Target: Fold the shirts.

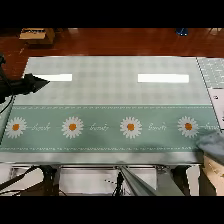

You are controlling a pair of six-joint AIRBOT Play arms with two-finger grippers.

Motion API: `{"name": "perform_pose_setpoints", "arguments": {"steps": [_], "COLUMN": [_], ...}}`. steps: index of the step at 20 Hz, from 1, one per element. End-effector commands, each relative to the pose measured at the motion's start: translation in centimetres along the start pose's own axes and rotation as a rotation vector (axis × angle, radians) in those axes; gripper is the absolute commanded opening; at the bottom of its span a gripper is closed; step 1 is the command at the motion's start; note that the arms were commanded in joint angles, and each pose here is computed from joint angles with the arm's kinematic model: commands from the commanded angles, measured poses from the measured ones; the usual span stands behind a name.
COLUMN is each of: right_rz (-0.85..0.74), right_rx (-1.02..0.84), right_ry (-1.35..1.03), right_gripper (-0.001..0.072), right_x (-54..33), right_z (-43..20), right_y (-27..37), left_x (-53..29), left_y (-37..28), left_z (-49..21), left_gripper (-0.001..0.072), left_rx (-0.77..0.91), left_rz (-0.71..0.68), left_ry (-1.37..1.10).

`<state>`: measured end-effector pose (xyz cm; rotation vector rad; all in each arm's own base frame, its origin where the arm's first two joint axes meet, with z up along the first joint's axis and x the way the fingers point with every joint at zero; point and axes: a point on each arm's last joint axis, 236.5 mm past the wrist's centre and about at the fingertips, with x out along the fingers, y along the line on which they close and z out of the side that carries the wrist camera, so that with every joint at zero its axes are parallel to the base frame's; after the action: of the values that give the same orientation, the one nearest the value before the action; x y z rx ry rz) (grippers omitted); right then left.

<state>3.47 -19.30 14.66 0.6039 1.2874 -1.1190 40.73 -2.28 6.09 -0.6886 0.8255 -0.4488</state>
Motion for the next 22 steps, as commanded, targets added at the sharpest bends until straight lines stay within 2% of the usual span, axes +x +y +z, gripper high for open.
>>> {"name": "perform_pose_setpoints", "arguments": {"steps": [1,7,12,13,14,15,18,20,21,22], "right_rz": [-0.284,-0.421,-0.517,-0.525,-0.533,-0.535,-0.529,-0.409,-0.272,-0.115], "right_rx": [0.098,0.112,0.098,0.090,0.086,0.077,0.045,0.010,-0.050,-0.135], "right_ry": [-0.003,0.092,0.078,0.081,0.088,0.087,0.024,-0.062,-0.142,-0.228], "right_gripper": [0.0021,0.0022,0.0024,0.0149,0.0401,0.0527,0.0532,0.0532,0.0531,0.0531], "right_x": [-1.4,-0.9,-0.5,-0.2,-0.1,0.1,0.3,1.4,2.0,2.0], "right_z": [-1.1,-4.0,-5.5,-5.7,-5.8,-5.6,-4.0,-1.8,0.3,2.5], "right_y": [-6.9,-9.4,-11.1,-11.2,-11.3,-11.3,-11.3,-8.7,-5.5,-1.3], "left_x": [0.1,0.1,0.0,0.0,0.0,0.1,0.0,-0.4,-0.7,-1.1], "left_y": [1.2,1.6,1.6,1.6,1.6,1.6,1.2,-0.4,-1.9,-3.7], "left_z": [1.0,1.5,1.5,1.5,1.5,1.5,1.4,1.7,2.4,3.5], "left_gripper": [0.0024,0.0024,0.0024,0.0024,0.0024,0.0024,0.0025,0.0041,0.0175,0.0380], "left_rx": [0.016,0.018,0.019,0.019,0.019,0.019,0.068,0.135,0.175,0.217], "left_rz": [0.039,0.055,0.057,0.057,0.057,0.057,0.046,0.002,-0.039,-0.088], "left_ry": [-0.040,-0.059,-0.061,-0.061,-0.061,-0.061,-0.051,-0.036,-0.047,-0.075]}}
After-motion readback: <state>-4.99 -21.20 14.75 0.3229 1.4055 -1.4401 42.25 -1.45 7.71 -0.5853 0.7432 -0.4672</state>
